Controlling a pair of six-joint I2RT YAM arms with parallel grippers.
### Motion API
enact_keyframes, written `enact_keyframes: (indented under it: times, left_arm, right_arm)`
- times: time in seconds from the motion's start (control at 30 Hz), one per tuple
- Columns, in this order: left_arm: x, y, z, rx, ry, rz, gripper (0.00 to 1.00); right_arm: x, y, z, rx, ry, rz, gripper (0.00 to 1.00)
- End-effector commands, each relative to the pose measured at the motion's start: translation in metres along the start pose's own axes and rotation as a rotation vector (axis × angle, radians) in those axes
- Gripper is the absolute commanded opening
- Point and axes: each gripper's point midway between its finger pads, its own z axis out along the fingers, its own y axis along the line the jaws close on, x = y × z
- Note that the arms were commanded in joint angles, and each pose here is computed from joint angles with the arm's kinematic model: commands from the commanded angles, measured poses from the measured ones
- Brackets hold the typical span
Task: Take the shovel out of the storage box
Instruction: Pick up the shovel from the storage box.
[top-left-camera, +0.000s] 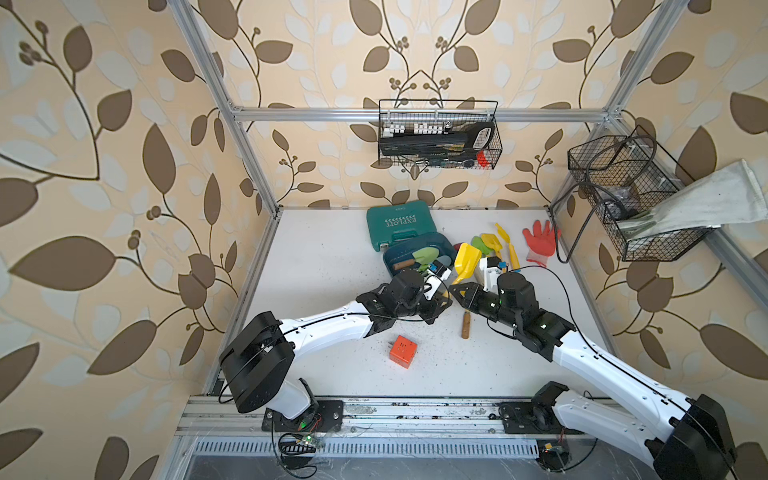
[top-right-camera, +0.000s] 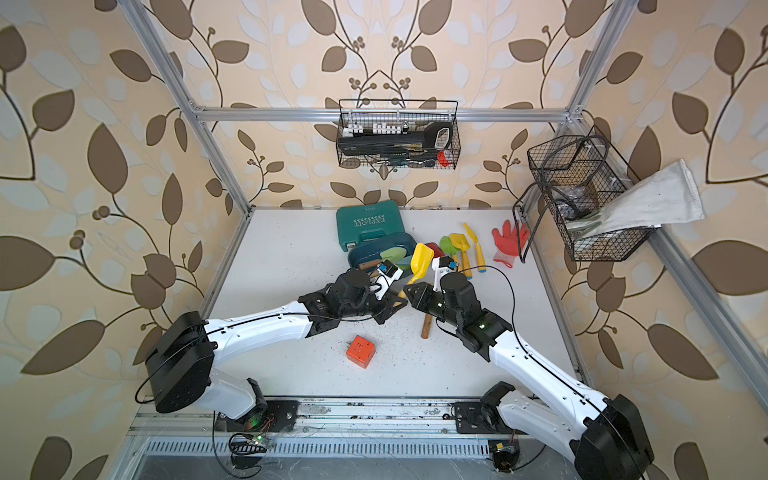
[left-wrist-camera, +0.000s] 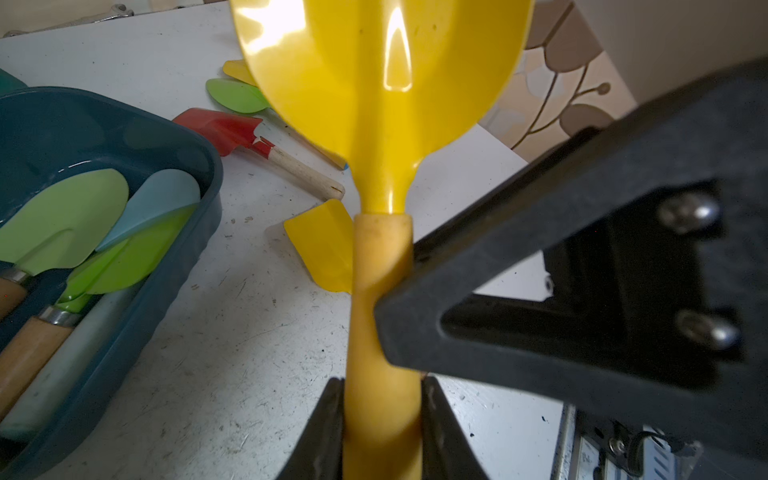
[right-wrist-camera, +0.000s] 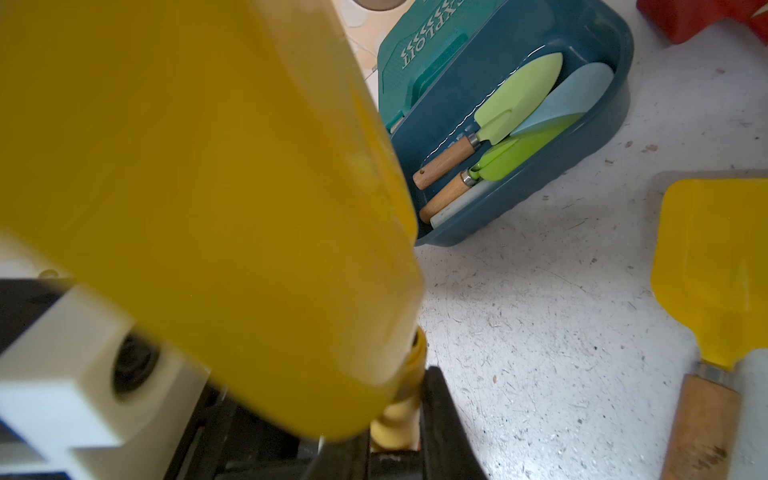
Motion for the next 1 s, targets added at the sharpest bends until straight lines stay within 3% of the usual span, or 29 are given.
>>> enact_keyframes:
  times: [0.0,0.07,0.13,0.23,0.33,0.53,0.57,0.6,0.73,0.97]
  left_arm:
    - [-0.031,-0.038,-0.014,0.143,-0.103,0.072,0.06]
    - [-0.031,-0.042,-0.014,0.168,-0.109,0.077,0.05]
    - [-0.03,-0.045,-0.015,0.189,-0.115,0.077,0.05]
    - [-0.03,-0.047,-0.015,0.196,-0.114,0.072,0.04]
    - [-0.03,-0.046,-0.015,0.19,-0.113,0.069,0.1]
    - [-0.026,-0.038,-0.013,0.143,-0.089,0.073,0.5]
    - [-0.031,-0.037,-0.019,0.127,-0.101,0.084,0.7]
    - [-0.033,-0.036,-0.023,0.112,-0.107,0.096,0.97]
    - [-0.037,-0.028,-0.036,0.048,-0.121,0.156,0.99]
    - [-0.039,-0.014,-0.045,-0.05,-0.104,0.172,0.98]
  right_arm:
    - [-0.01,0.0,0.0,0.021,-0.047,-0.023,0.15]
    - [-0.01,0.0,0.001,0.022,-0.045,-0.019,0.26]
    - [-0.009,0.0,0.002,0.021,-0.041,-0.014,0.29]
    - [-0.008,0.003,0.004,0.01,-0.041,-0.017,0.29]
    - [-0.007,0.004,0.004,0.009,-0.04,-0.025,0.19]
    - [-0.009,-0.007,-0.007,0.086,-0.045,-0.066,0.13]
    - [-0.009,-0.012,-0.011,0.116,-0.041,-0.103,0.12]
    - [-0.009,-0.016,-0.015,0.139,-0.033,-0.123,0.12]
    - [-0.005,-0.049,-0.028,0.256,0.049,-0.175,0.12]
    - [0.006,-0.116,-0.043,0.406,0.204,-0.129,0.15]
